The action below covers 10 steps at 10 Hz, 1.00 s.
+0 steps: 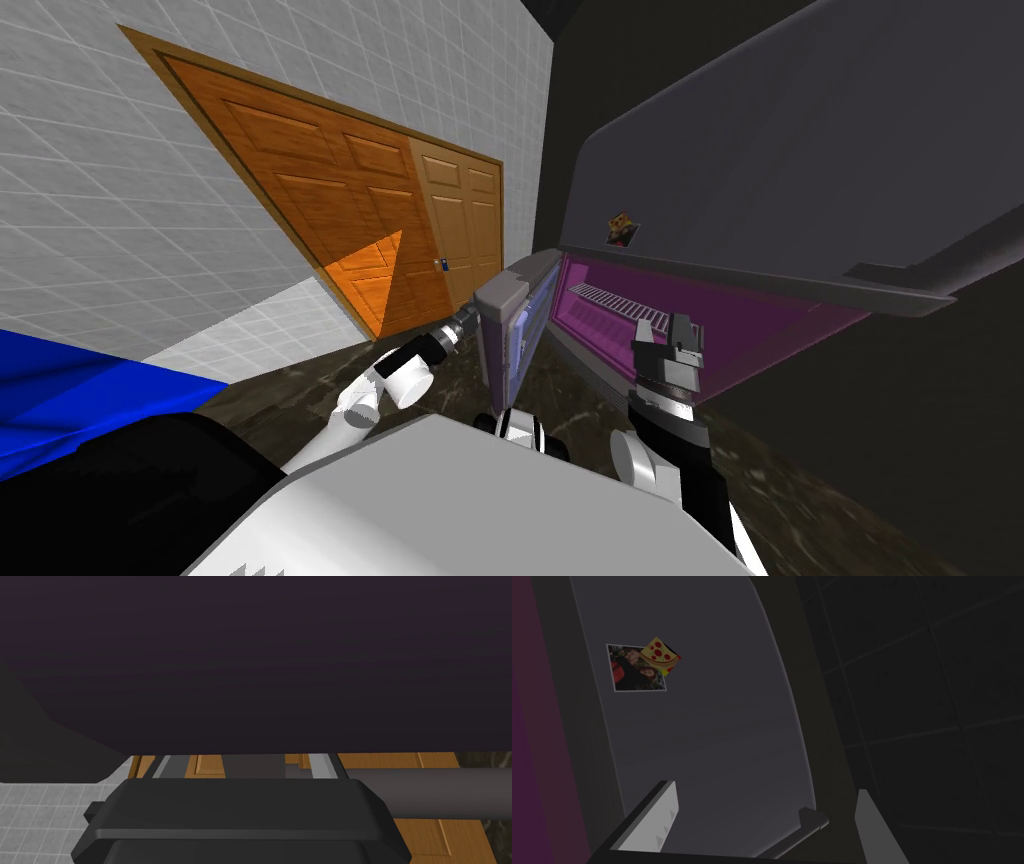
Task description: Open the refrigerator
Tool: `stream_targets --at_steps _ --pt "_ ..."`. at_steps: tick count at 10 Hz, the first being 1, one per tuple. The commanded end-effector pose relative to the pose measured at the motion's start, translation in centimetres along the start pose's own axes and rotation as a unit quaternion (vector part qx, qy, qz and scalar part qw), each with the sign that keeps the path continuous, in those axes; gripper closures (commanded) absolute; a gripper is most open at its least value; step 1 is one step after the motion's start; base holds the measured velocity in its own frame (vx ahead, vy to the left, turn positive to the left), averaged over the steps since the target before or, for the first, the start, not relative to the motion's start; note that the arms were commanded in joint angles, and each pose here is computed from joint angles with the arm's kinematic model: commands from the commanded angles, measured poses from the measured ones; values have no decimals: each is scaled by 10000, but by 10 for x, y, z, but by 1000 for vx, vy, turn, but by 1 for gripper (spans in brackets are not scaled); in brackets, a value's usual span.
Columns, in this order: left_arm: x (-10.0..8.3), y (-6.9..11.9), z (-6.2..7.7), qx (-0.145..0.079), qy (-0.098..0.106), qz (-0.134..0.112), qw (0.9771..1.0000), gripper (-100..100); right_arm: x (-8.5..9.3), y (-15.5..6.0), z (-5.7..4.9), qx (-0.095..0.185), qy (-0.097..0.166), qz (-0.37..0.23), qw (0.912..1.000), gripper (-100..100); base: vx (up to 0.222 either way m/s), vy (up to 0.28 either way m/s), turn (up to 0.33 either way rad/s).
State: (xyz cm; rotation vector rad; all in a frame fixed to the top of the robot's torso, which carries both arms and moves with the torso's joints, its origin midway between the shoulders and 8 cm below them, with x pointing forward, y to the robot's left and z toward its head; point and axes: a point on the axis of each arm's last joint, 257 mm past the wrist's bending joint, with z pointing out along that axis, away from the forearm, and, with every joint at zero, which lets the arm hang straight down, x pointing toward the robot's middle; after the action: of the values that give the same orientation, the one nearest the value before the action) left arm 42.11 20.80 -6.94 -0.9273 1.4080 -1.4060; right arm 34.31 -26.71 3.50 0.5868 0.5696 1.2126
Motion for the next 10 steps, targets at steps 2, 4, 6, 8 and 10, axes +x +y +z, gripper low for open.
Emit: stream_targets --at_steps 2,4,6,8,10 --pt "9 -29 -5 214 128 17 9997 -100 0 0 0 0 0 1 10000 0 39 -14 57" --pt "8 -5 -7 -64 85 -23 9999 -100 0 0 0 -1 0 1 10000 0 -5 6 10" --pt "7 3 -9 -185 67 -35 9998 0 0 0 0 -1 0 2 10000 0 -7 6 12" --pt "7 6 -9 -214 64 -39 9997 0 0 0 0 -1 0 1 10000 0 -3 -1 2" --pt "7 6 -9 -220 64 -40 9997 0 0 0 0 -1 0 1 10000 0 0 0 0"
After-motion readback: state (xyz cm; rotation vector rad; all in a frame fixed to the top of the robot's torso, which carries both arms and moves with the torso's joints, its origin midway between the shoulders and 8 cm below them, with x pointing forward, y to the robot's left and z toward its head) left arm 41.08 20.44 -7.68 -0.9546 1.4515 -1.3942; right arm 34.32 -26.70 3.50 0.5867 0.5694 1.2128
